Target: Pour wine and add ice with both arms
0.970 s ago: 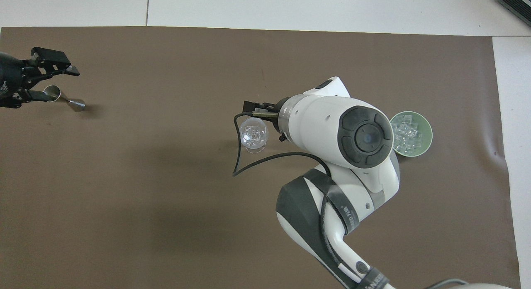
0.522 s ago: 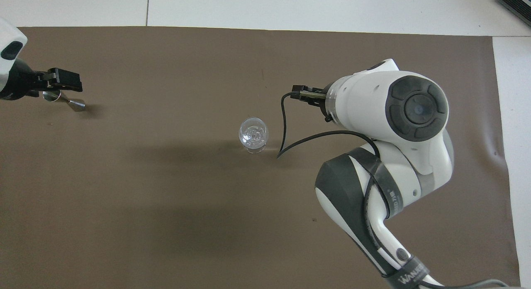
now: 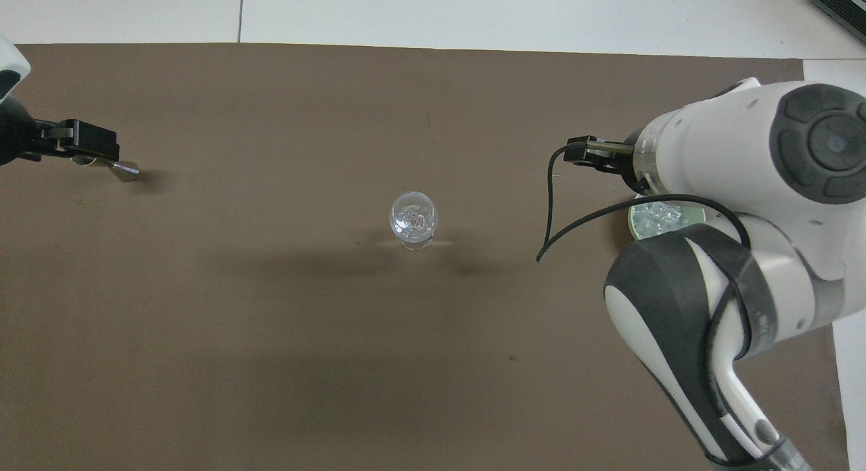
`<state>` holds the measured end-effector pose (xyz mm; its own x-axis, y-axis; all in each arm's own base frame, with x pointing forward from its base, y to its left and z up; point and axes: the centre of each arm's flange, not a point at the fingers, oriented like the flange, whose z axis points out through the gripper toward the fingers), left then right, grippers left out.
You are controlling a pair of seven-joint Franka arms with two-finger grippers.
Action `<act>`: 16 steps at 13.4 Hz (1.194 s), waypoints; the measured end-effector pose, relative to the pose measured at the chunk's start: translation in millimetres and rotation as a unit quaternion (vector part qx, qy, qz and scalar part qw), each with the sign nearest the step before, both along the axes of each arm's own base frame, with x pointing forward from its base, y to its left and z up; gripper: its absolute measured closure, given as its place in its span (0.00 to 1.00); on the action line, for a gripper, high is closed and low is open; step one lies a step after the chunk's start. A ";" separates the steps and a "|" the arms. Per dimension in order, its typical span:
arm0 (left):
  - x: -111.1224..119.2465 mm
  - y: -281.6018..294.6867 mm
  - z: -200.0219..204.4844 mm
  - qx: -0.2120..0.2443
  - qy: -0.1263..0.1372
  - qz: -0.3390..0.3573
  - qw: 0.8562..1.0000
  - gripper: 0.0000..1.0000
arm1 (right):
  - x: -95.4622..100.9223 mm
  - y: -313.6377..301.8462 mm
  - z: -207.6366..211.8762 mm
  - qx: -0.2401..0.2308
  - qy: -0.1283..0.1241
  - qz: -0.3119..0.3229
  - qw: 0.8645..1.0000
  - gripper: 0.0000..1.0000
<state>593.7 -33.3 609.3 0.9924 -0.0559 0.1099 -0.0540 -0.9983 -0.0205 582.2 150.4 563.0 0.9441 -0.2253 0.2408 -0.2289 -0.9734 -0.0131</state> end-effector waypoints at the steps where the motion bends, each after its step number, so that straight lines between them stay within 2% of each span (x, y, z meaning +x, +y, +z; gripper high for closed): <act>1: -2.5 0.3 3.7 0.001 0.007 0.000 1.000 0.00 | -0.7 -8.6 5.6 -0.005 0.007 0.001 1.000 0.00; 5: -12.2 2.5 20.7 0.002 0.030 0.003 1.000 0.00 | -2.8 -50.5 33.3 0.001 0.041 0.004 0.999 0.00; 11: -30.9 1.7 55.4 0.005 0.008 0.004 1.000 0.00 | -18.1 -118.0 72.1 0.010 0.088 0.035 0.995 0.00; 16: -37.5 3.2 60.8 0.006 0.012 0.005 1.000 0.00 | -35.6 -163.7 104.7 0.012 0.114 0.052 0.992 0.00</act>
